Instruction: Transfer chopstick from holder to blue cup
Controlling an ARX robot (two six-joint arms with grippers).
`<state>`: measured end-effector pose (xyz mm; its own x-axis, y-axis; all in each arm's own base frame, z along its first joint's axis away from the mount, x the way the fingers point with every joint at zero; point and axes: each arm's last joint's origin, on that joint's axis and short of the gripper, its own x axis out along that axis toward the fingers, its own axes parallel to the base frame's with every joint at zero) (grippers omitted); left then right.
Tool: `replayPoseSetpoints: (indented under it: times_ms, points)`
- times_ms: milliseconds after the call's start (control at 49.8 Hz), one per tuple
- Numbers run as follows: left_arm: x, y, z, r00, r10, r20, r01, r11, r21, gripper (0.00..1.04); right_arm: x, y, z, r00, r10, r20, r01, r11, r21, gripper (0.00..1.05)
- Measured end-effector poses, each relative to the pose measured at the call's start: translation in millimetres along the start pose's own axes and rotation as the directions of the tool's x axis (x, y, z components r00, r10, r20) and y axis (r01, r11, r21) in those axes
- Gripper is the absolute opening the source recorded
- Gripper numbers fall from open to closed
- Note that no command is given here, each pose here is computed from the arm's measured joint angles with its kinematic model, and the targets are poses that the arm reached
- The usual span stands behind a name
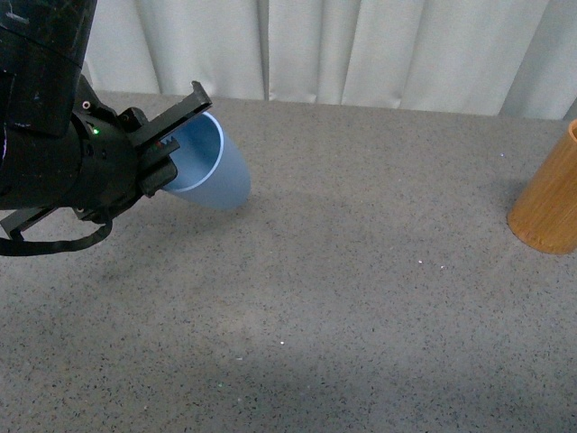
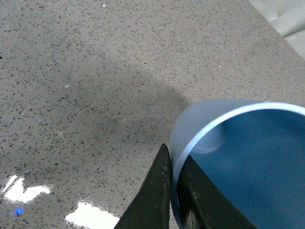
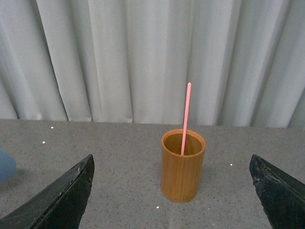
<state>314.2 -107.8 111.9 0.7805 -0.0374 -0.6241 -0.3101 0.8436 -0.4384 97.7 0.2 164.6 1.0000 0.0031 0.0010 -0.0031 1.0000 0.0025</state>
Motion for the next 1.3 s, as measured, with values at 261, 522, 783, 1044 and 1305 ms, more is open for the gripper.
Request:
replayPoseSetpoints:
  times_ms: [261, 522, 783, 1044, 1305]
  points:
    - [-1.8, -21.6, 1.8, 0.999, -0.045, 0.004, 0.045, 0.999, 0.006, 0.04, 0.0, 0.0, 0.0, 1.000, 0.000, 0.000, 0.000, 1.000, 0.000, 0.95]
    - [14.0, -66.7, -17.6, 0.993, -0.101, -0.057, 0.104, 0.992, 0.065, 0.04, 0.0, 0.0, 0.0, 1.000, 0.000, 0.000, 0.000, 1.000, 0.000, 0.95]
    - [20.9, -99.3, -49.4, 0.980, -0.149, -0.130, 0.166, 0.978, 0.126, 0.04, 0.0, 0.0, 0.0, 1.000, 0.000, 0.000, 0.000, 1.000, 0.000, 0.95]
    - [22.8, -106.4, -62.8, 0.974, -0.158, -0.162, 0.182, 0.972, 0.147, 0.04, 0.0, 0.0, 0.0, 1.000, 0.000, 0.000, 0.000, 1.000, 0.000, 0.95]
    - [23.6, -105.3, -65.0, 0.974, -0.149, -0.170, 0.175, 0.973, 0.153, 0.04, 0.0, 0.0, 0.0, 1.000, 0.000, 0.000, 0.000, 1.000, 0.000, 0.95]
